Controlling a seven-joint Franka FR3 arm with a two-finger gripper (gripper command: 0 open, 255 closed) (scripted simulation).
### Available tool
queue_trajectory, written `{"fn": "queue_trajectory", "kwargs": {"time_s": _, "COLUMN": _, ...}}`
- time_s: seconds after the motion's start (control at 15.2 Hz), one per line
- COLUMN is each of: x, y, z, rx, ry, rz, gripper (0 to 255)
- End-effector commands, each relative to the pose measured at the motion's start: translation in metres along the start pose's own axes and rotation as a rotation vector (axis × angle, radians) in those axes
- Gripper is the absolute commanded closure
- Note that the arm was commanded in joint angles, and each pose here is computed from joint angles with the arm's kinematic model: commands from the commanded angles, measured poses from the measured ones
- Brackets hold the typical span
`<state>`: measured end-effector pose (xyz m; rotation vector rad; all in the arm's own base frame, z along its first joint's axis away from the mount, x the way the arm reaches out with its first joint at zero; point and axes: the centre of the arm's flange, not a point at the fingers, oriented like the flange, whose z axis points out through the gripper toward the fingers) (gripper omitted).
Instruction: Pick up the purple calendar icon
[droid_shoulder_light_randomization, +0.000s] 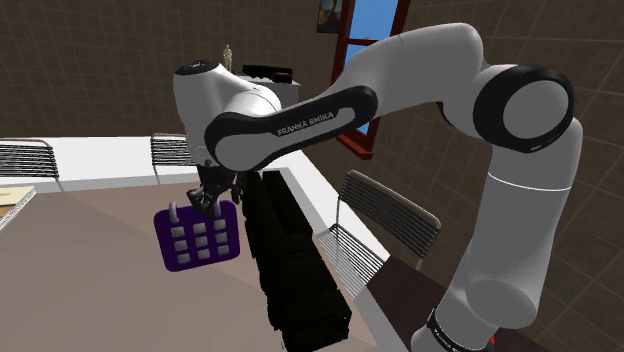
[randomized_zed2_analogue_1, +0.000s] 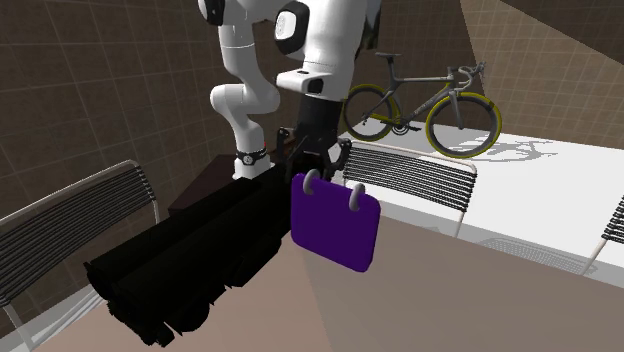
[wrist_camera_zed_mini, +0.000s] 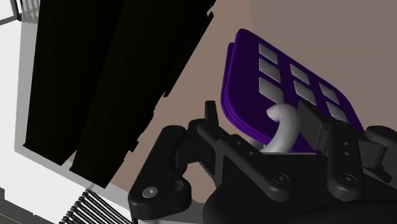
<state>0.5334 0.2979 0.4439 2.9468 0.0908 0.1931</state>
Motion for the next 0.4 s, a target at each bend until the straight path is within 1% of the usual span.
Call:
{"fn": "queue_trajectory", "kwargs": {"time_s": 0.0, "x": 0.002, "y": 0.002, "z": -0.011, "rx": 0.000, "ry": 0.001, "rz": 0.000, "gripper": 255}}
{"fn": "queue_trajectory", "kwargs": {"time_s": 0.2, "x": 0.003, "y": 0.005, "z": -0.026, "rx": 0.000, "ry": 0.001, "rz": 0.000, "gripper": 255}}
{"fn": "queue_trajectory", "kwargs": {"time_s": 0.33, "x": 0.004, "y": 0.005, "z": -0.027, "rx": 0.000, "ry": 0.001, "rz": 0.000, "gripper": 255}}
